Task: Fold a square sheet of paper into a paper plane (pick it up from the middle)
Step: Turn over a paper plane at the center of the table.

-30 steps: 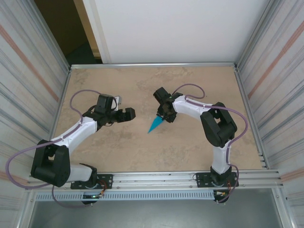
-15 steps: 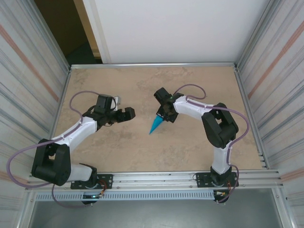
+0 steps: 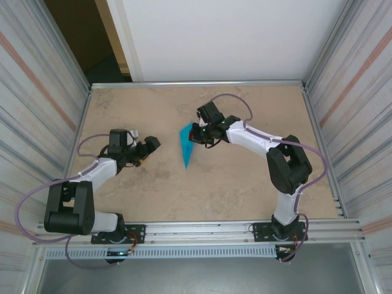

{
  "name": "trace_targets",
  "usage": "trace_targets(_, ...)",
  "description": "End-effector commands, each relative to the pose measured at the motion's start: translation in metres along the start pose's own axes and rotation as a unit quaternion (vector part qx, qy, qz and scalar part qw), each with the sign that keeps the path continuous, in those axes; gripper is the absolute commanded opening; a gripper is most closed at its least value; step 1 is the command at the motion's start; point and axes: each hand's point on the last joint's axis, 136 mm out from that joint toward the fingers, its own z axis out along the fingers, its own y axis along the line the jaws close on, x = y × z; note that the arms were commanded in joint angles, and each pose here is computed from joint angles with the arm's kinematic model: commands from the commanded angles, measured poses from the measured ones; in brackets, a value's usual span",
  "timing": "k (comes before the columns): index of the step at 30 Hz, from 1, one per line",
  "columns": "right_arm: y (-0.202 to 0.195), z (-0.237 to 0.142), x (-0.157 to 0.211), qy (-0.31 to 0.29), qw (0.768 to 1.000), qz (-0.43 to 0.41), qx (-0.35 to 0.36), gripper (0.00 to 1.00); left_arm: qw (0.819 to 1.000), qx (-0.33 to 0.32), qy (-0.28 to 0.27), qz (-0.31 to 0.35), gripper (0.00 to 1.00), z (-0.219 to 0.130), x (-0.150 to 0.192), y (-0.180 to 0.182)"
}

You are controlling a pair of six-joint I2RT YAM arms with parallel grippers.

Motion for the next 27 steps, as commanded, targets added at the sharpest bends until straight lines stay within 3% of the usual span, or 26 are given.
trace_targets(1, 0.024, 0.002, 0.003, 0.025, 0.994, -0.036, -0.101, 0.02, 0.999, 0.024, -0.017, -0.013, 0.93, -0.003, -0.006, -0.009)
trace_targets(5, 0.010, 0.019, 0.015, 0.055, 0.990, -0.011, -0.125, 0.02, 0.999, 0.022, -0.023, -0.020, 0.92, -0.003, -0.006, -0.005)
trace_targets(14, -0.042, 0.039, 0.029, 0.076, 0.992, 0.022, -0.102, 0.04, 1.000, 0.020, 0.008, -0.022, 0.84, 0.011, 0.013, -0.001)
trace_targets(27, -0.088, 0.039, 0.034, 0.072, 0.994, 0.052, -0.060, 0.08, 0.995, 0.026, 0.083, 0.043, 0.70, 0.045, 0.051, -0.034)
